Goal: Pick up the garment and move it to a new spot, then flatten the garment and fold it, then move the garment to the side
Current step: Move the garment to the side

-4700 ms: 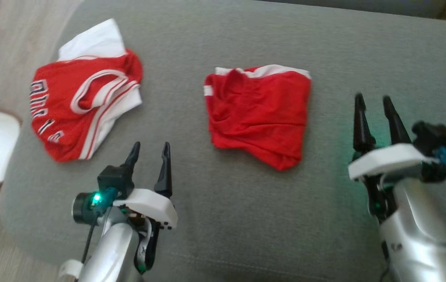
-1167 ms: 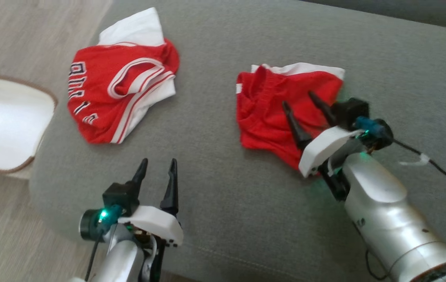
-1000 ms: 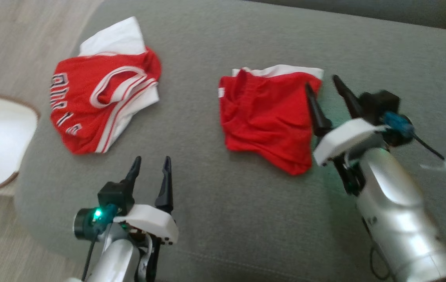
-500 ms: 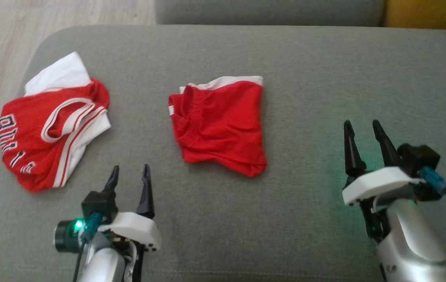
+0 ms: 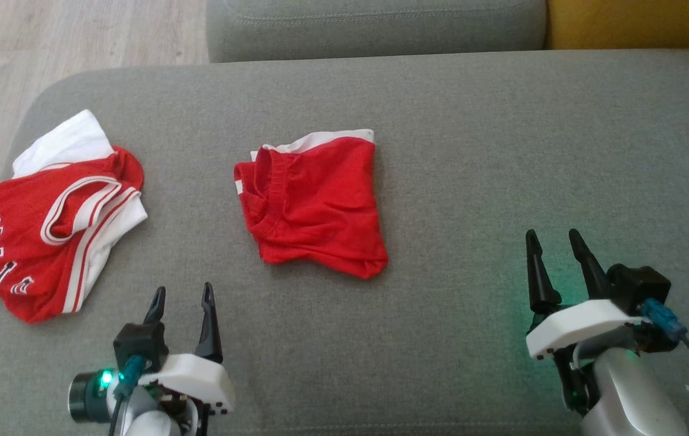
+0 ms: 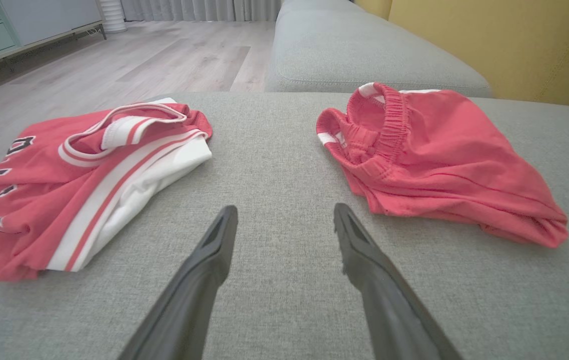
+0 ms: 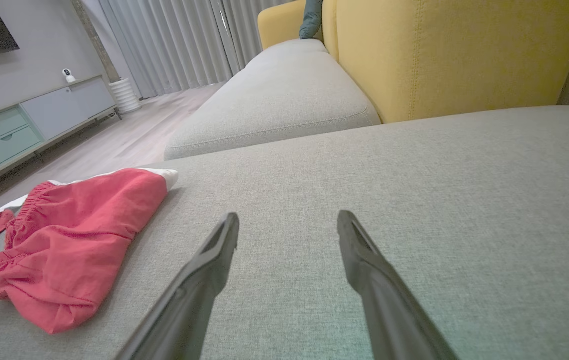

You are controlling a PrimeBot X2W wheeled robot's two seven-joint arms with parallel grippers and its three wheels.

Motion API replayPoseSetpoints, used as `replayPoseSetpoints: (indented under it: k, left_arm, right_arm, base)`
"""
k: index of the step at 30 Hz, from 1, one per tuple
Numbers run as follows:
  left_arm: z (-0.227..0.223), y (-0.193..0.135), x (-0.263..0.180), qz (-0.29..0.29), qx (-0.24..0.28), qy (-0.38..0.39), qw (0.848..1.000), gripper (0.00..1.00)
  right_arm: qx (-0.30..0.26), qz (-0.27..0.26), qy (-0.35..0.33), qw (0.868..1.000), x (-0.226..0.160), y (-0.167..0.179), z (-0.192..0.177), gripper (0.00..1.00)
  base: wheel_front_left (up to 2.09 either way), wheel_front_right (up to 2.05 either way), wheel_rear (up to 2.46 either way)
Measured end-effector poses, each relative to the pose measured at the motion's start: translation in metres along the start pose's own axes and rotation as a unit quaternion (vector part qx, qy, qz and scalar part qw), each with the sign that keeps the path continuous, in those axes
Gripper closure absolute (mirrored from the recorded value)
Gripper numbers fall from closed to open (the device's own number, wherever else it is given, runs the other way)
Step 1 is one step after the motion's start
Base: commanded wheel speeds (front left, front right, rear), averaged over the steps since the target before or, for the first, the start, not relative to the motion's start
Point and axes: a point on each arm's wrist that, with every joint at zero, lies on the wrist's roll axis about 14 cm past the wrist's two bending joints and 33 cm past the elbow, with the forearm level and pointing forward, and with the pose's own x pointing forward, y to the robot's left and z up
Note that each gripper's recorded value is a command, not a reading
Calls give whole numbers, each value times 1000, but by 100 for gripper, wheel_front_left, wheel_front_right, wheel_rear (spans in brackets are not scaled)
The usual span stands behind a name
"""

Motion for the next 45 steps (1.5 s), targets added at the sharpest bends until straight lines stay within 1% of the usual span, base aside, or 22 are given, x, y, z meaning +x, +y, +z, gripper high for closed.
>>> replayPoseSetpoints:
  k: [6, 9, 15, 16, 19, 23, 27, 31, 34, 35, 36, 37, 41, 45]
  left_arm:
    - [-3, 2, 0, 3, 0, 5, 1000, 0]
    - [-6, 2, -1, 2, 0, 10, 1000, 0]
    - [-7, 2, 1, -1, -2, 11, 1000, 0]
    - [-7, 2, 1, -1, -2, 11, 1000, 0]
    - [-5, 1, 1, -6, -1, 10, 1000, 0]
    - [-12, 11, -5, 11, -5, 22, 1000, 0]
    - [-22, 26, -13, 39, -12, 39, 998, 0]
    - [-27, 39, -16, 60, -12, 48, 997, 0]
    - [-34, 44, -18, 71, -11, 61, 996, 0]
    - [-36, 45, -19, 73, -11, 64, 995, 0]
    - [-38, 46, -18, 74, -10, 67, 995, 0]
    - [-39, 47, -18, 75, -10, 70, 995, 0]
    - [-34, 40, -7, 61, -8, 61, 996, 0]
    - [-29, 27, 6, 36, -8, 51, 998, 0]
  right_arm:
    - [-9, 6, 5, 1000, 3, 3, -3, 0]
    - [-9, 18, 12, 1000, 6, 11, -8, 0]
    - [-10, 75, 31, 997, 28, 49, -18, 0]
    - [-10, 75, 31, 997, 28, 49, -18, 0]
    - [-14, 109, 33, 993, 50, 73, -16, 0]
    - [-21, 147, 42, 988, 79, 103, -18, 0]
    - [-24, 171, 75, 982, 99, 125, -37, 0]
    - [-18, 177, 121, 976, 111, 135, -66, 0]
    - [-13, 183, 140, 973, 121, 141, -78, 0]
    - [-14, 185, 141, 972, 125, 143, -79, 12]
    - [-17, 189, 141, 972, 130, 145, -78, 62]
    - [-17, 192, 140, 971, 134, 147, -77, 100]
    - [-14, 191, 140, 971, 134, 145, -74, 100]
    - [-5, 173, 131, 976, 130, 130, -65, 100]
  base:
    - [0, 0, 0]
    - [0, 0, 0]
    - [0, 0, 0]
    - [0, 0, 0]
    - [0, 0, 0]
    - [0, 0, 0]
    - [0, 0, 0]
    - [0, 0, 0]
    - [0, 0, 0]
    - [0, 0, 0]
    - [0, 0, 0]
    - [0, 0, 0]
    - [0, 0, 0]
    - [0, 0, 0]
